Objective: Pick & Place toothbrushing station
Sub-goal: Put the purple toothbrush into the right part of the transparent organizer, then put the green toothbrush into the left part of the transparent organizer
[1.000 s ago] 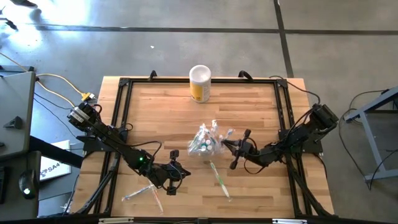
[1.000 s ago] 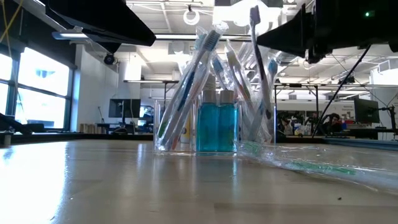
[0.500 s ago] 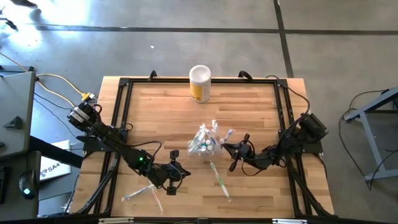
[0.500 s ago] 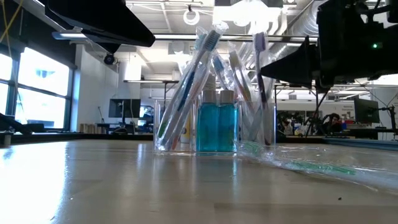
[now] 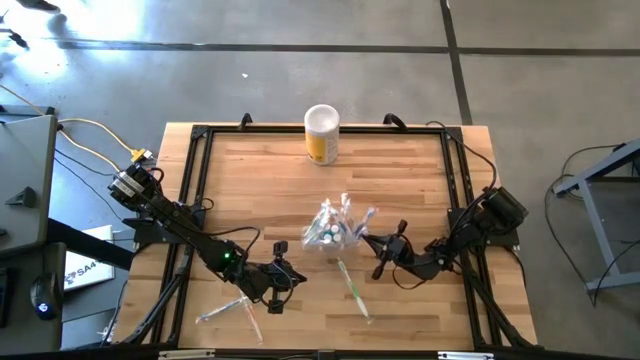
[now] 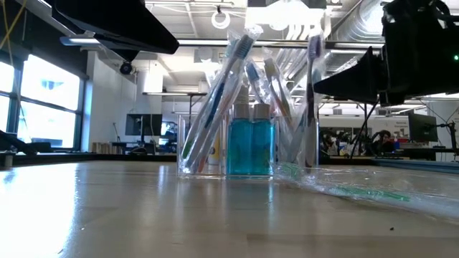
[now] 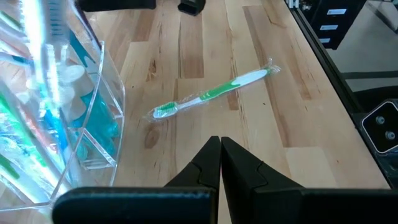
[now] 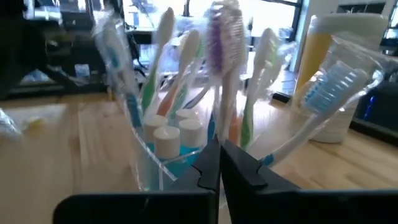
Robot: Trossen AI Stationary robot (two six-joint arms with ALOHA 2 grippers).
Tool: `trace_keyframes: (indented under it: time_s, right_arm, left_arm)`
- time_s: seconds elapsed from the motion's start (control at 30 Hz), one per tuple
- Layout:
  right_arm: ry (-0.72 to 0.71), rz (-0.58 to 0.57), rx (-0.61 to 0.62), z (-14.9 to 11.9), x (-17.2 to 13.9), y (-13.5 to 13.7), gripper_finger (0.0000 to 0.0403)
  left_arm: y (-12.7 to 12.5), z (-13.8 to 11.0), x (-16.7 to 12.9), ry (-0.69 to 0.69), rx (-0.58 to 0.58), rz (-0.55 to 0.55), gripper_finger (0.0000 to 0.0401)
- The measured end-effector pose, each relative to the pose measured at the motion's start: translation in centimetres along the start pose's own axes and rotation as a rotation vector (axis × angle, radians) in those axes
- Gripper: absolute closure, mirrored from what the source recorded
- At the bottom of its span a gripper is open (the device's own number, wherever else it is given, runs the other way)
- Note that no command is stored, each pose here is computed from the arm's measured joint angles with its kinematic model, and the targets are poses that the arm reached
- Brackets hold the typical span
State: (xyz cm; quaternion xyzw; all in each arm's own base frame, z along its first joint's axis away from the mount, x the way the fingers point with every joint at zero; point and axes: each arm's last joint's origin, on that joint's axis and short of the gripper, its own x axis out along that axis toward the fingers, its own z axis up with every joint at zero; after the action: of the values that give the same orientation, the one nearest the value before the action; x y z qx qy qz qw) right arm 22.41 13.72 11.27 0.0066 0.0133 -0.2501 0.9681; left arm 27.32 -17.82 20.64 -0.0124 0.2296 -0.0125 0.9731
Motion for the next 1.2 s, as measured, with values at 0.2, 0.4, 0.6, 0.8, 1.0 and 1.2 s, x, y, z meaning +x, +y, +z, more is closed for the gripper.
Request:
trace_keyframes:
  time_s: [0.2,0.4,0.6,0.8,1.0,1.2]
  right_arm:
    - [-0.008,-0.002,-0.074,0.4,-0.7,0.3,0.0356]
    - [-0.021,-0.024,-0.120,1.1,-1.5,0.4,0.0263]
    - [-0.044,0.009,-0.169,2.5,-3.0,0.9,0.0185]
    - [-0.080,0.076,-0.148,4.9,-4.8,1.1,0.0163]
    - [-0.100,0.121,-0.101,6.5,-6.3,1.0,0.0163]
    - [-0.096,0.132,-0.118,6.5,-7.0,1.1,0.0162]
  left_arm:
    - [0.0,0.0,0.0,0.003,-0.027,-0.005,0.0393]
    - [-0.1,0.1,0.0,0.001,-0.023,-0.031,0.0393]
    - [-0.6,1.4,-0.1,-0.118,0.089,-0.104,0.0393]
    - [-1.6,2.7,0.5,-0.273,0.324,-0.156,0.0393]
    - [-1.5,4.1,3.8,-0.234,0.324,-0.091,0.0373]
    - [-0.6,4.6,6.8,-0.134,0.276,-0.066,0.0295]
